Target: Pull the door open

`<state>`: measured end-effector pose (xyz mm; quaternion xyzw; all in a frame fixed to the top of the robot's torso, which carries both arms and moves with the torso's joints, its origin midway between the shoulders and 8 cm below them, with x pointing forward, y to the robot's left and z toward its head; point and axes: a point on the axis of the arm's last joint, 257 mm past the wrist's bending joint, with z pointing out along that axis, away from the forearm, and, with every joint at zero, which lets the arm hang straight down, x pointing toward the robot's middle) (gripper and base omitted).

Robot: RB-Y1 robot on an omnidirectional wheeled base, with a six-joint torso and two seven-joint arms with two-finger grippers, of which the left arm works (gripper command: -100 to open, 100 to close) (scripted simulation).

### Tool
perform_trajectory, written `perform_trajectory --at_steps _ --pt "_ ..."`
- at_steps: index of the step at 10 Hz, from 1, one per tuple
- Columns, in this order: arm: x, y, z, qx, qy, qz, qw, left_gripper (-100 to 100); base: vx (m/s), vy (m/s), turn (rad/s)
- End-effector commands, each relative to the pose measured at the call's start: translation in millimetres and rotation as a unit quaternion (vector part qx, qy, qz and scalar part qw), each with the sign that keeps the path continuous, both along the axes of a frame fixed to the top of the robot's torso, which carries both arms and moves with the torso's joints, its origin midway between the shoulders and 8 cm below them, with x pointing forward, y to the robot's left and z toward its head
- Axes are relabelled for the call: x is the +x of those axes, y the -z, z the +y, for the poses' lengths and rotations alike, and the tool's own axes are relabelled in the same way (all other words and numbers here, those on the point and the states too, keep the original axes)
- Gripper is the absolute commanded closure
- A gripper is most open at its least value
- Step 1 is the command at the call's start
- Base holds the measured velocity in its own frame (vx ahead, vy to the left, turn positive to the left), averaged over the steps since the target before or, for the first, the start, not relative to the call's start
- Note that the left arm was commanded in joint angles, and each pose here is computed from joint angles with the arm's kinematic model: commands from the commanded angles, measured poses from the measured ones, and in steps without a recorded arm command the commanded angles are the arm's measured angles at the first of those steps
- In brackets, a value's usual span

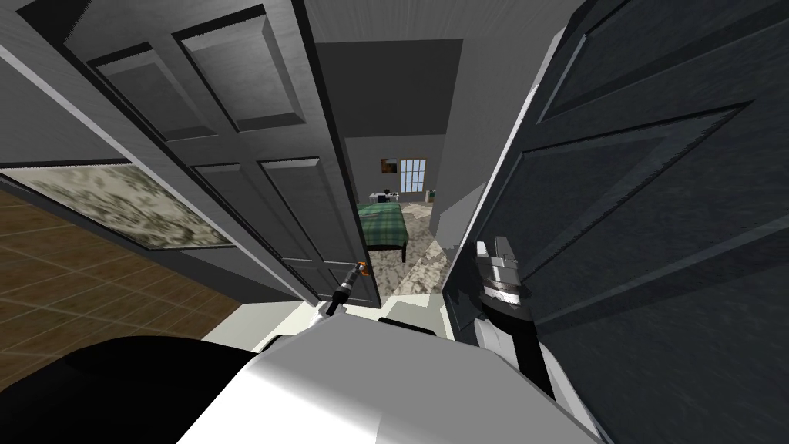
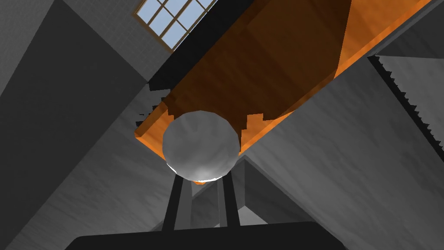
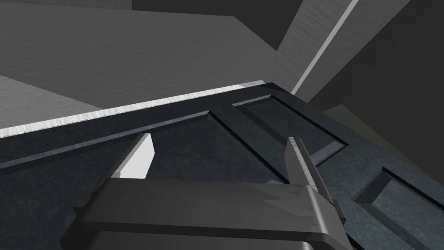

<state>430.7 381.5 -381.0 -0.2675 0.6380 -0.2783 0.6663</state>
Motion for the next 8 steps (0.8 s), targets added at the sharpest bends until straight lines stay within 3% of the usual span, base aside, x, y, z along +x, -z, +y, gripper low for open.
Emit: perform_trajectory --at_steps 1,4,8 --pt "-2.4 10.5 -17.7 -0.021 0.013 0.012 0.9996 100 -0.037 -0.003 -0.012" --pt "-2.4 10.5 -17.7 -0.021 0.013 0.012 0.9996 100 -0.003 0.0 0.004" --pt "1.3 10.7 -16.0 -0.085 0.014 0.014 0.9962 100 -0.031 0.001 -0.006"
